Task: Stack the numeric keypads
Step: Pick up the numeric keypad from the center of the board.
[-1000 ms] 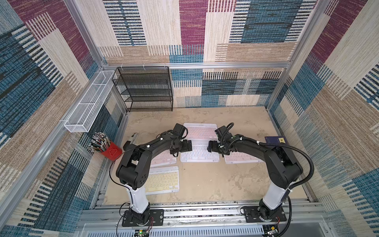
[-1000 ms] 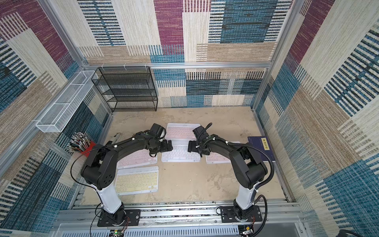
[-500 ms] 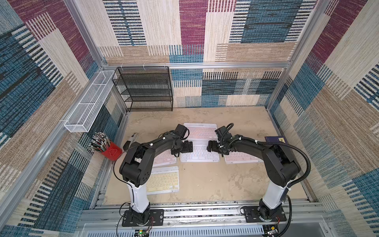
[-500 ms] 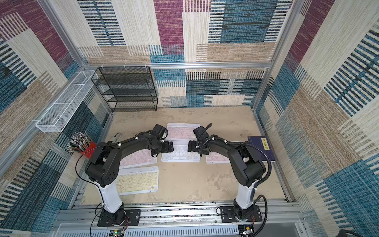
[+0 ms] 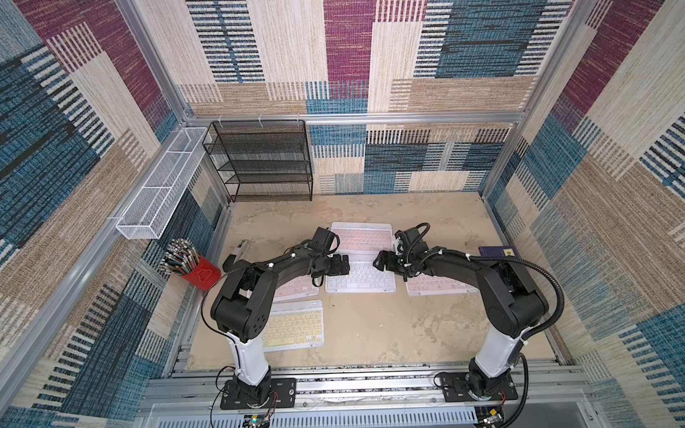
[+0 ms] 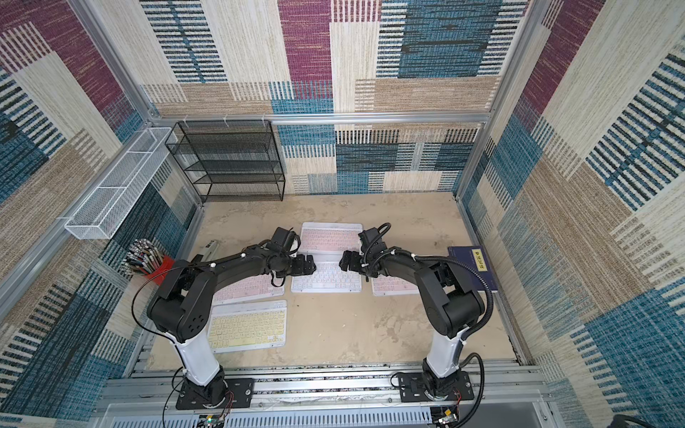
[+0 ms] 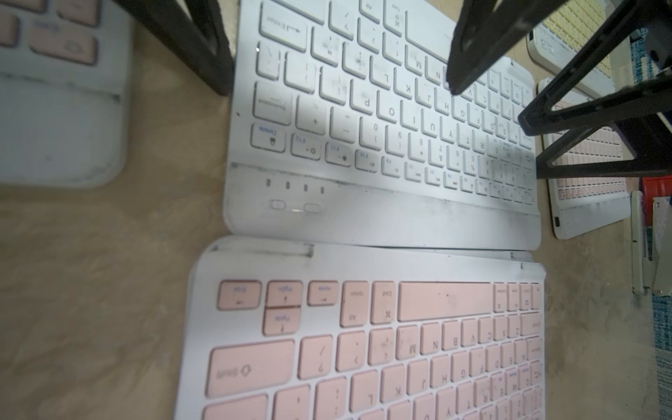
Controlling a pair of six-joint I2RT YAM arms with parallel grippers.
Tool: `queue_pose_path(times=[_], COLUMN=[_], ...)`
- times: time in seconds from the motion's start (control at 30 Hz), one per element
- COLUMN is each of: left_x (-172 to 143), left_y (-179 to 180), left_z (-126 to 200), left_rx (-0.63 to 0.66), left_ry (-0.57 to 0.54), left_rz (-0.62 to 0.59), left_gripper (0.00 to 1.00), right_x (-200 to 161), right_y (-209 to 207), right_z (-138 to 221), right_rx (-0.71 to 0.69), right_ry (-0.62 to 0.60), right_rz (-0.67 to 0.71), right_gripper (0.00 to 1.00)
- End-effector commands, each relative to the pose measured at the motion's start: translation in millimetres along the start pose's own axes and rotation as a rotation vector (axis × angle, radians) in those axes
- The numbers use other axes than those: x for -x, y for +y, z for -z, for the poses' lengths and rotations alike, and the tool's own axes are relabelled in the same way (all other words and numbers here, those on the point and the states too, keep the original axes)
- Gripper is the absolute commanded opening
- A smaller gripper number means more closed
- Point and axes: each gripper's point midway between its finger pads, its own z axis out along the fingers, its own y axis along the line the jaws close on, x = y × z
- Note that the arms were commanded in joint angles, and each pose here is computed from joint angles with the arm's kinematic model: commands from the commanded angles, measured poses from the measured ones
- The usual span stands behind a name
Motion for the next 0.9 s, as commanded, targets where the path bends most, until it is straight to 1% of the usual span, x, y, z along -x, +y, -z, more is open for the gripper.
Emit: queue_pose_path(times=[0.0, 0.1, 0.3, 0.67, 0.87], left_x=[-35, -35, -29, -26, -25], left_y=[-7, -9, -16, -29, -36], left_z=[-10, -9, 3, 19, 28], left_rx=[-0.090, -0.131, -0.186, -0.312, -0.436], left_ry=[0.140, 0.134, 0.095, 0.049, 0.019], left_rz=[0.044, 0.058, 0.044, 0.072, 0.113], left_gripper=[0.96, 0.96, 0.95, 0.90, 0.89], right_x=[-24, -25, -26, -33, -35], right_y=[-5, -7, -5, -1, -1], right_z=[-5, -4, -5, -4, -3], right_rx=[0.024, 0.031, 0.060, 0.114, 0.127], right_ry=[0.097, 0.099, 0.100, 0.114, 0.114], right_rz=[-0.039, -0.042, -0.043, -0.051, -0.055], right_gripper=[0.93, 0.92, 0.92, 0.92, 0.92])
